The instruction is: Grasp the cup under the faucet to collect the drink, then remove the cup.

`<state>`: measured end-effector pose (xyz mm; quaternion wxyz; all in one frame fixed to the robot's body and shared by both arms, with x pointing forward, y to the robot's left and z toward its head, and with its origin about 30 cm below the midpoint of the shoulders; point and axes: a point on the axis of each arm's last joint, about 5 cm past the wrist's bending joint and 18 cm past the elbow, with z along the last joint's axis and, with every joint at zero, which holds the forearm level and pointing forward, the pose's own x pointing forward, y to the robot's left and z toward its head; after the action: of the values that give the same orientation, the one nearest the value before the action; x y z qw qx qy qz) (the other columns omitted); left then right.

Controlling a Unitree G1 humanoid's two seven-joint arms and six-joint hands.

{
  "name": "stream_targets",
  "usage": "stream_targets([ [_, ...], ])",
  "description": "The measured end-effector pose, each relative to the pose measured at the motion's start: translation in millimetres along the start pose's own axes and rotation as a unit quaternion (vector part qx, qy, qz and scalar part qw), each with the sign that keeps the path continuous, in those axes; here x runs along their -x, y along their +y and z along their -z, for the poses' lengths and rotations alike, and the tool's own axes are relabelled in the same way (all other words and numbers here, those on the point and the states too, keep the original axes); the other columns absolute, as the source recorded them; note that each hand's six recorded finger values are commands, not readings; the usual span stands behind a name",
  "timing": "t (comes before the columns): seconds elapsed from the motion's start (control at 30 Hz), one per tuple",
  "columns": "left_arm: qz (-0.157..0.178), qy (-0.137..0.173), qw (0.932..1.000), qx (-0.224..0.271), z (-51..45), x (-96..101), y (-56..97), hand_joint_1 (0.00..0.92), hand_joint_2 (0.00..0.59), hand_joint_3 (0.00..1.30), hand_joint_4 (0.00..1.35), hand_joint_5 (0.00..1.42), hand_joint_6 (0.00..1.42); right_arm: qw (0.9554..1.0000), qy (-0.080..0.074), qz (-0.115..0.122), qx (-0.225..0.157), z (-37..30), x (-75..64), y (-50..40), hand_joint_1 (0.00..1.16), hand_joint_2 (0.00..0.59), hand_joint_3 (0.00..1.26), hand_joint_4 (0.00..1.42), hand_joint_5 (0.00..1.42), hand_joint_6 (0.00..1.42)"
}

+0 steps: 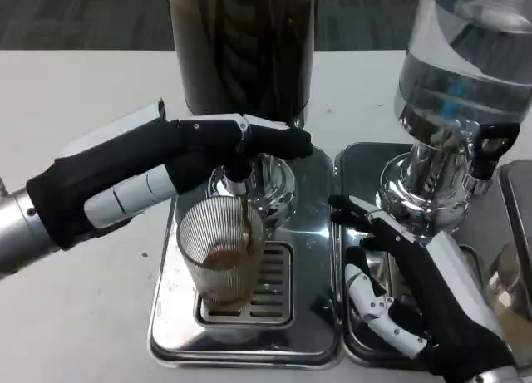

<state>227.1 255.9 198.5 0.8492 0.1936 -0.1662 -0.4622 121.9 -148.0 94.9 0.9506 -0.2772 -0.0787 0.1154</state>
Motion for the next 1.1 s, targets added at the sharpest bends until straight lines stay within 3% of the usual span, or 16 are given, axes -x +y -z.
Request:
stream_targets([
  [0.4,0.001,-0.001,1.0000,-0.002,-0.4,-0.1,-0.1,0.000,0.097,0.31,0.16,0.17,0.02,1.0000,0.000,-0.002,-0.001,0.1,0.0,-0.9,0.48,0.586,0.20,0.24,0.21,0.27],
  [0.5,0.001,-0.002,1.0000,-0.004,-0.7,-0.1,-0.1,0.000,0.100,0.31,0.16,0.17,0.02,0.9998,-0.002,-0.007,-0.017,-0.1,-0.8,-1.8,0.48,0.584,0.20,0.24,0.21,0.27],
  [0.57,0.001,-0.002,1.0000,-0.004,-0.7,-0.1,-0.1,0.000,0.102,0.31,0.16,0.17,0.02,0.9995,-0.008,-0.013,-0.028,-0.5,-2.5,-2.8,0.47,0.534,0.20,0.23,0.21,0.27],
  [0.77,0.001,-0.003,1.0000,-0.006,-0.9,-0.1,-0.1,0.000,0.103,0.31,0.16,0.17,0.02,0.9982,-0.021,-0.032,-0.046,0.3,-6.5,-3.7,0.47,0.489,0.19,0.22,0.21,0.27],
  [0.9,0.001,-0.003,1.0000,-0.006,-1.0,-0.1,-0.1,0.000,0.103,0.31,0.16,0.17,0.02,0.9978,-0.023,-0.041,-0.047,2.2,-7.4,-4.1,0.47,0.461,0.18,0.21,0.21,0.27],
  [1.1,-0.001,-0.003,1.0000,-0.007,-1.4,-0.1,-0.2,0.000,0.108,0.31,0.16,0.17,0.02,0.9966,-0.035,-0.057,-0.048,2.3,-14.4,-4.4,0.52,0.374,0.12,0.18,0.21,0.27],
])
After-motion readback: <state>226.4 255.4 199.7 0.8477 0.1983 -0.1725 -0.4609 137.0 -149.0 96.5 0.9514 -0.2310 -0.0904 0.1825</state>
